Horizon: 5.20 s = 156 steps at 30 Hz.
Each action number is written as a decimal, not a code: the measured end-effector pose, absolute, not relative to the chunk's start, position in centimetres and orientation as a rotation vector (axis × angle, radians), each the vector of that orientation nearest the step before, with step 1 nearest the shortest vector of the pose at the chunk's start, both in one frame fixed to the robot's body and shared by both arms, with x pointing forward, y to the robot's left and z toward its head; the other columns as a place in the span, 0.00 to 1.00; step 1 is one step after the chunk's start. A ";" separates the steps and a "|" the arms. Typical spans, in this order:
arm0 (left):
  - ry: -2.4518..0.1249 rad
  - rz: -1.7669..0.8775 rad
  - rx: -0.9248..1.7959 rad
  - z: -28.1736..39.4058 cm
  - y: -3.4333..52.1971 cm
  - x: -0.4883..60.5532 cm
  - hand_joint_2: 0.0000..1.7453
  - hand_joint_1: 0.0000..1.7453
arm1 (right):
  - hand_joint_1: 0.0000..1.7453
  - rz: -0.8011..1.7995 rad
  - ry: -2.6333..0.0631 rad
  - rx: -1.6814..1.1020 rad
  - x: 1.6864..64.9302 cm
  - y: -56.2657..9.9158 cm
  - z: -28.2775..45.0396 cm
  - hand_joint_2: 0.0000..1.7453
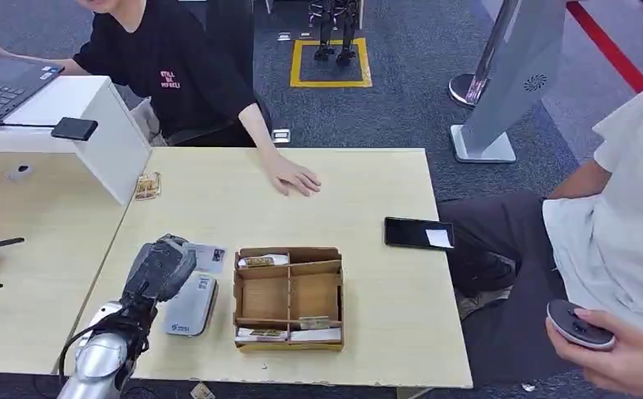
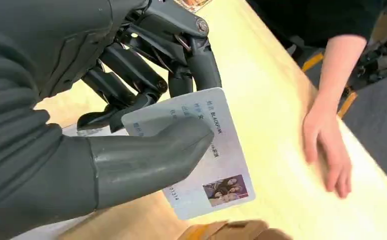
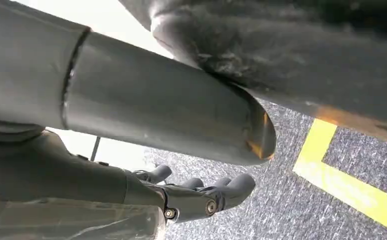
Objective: Pass the card to the sensor for recognition and then transmit it.
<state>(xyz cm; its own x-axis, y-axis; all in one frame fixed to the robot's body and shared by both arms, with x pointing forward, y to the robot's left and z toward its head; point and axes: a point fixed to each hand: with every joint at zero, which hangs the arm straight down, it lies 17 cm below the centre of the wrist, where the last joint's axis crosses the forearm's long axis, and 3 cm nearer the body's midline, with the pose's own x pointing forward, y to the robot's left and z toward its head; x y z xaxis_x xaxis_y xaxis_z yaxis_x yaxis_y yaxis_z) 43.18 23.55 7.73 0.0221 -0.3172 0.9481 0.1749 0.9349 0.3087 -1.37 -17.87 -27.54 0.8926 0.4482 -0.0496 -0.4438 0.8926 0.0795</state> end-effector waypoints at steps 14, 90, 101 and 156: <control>-1.474 -0.526 0.209 6.4 24.2 39.5 1.00 1.00 | 0.00 0.445 0.069 0.076 -1.4 -17.8 -27.5 0.00; -1.244 -0.784 0.601 1.4 28.9 40.3 1.00 1.00 | 0.00 0.441 0.068 0.079 -1.3 -17.8 -27.5 0.00; -1.221 -0.794 0.606 0.5 28.9 40.0 1.00 1.00 | 0.00 0.446 0.068 0.078 -1.3 -17.9 -27.5 0.00; -1.159 -0.833 0.576 -1.9 28.7 38.3 1.00 1.00 | 0.00 0.453 0.069 0.079 -1.3 -18.0 -27.5 0.00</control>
<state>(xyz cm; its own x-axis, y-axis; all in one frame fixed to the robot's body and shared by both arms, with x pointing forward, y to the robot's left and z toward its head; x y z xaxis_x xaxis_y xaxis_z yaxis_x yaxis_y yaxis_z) 38.32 28.68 -1.86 0.1673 -0.8140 0.5563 0.2679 0.5805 0.7689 -1.35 -17.99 -27.52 0.8969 0.4396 -0.0487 -0.4342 0.8961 0.0918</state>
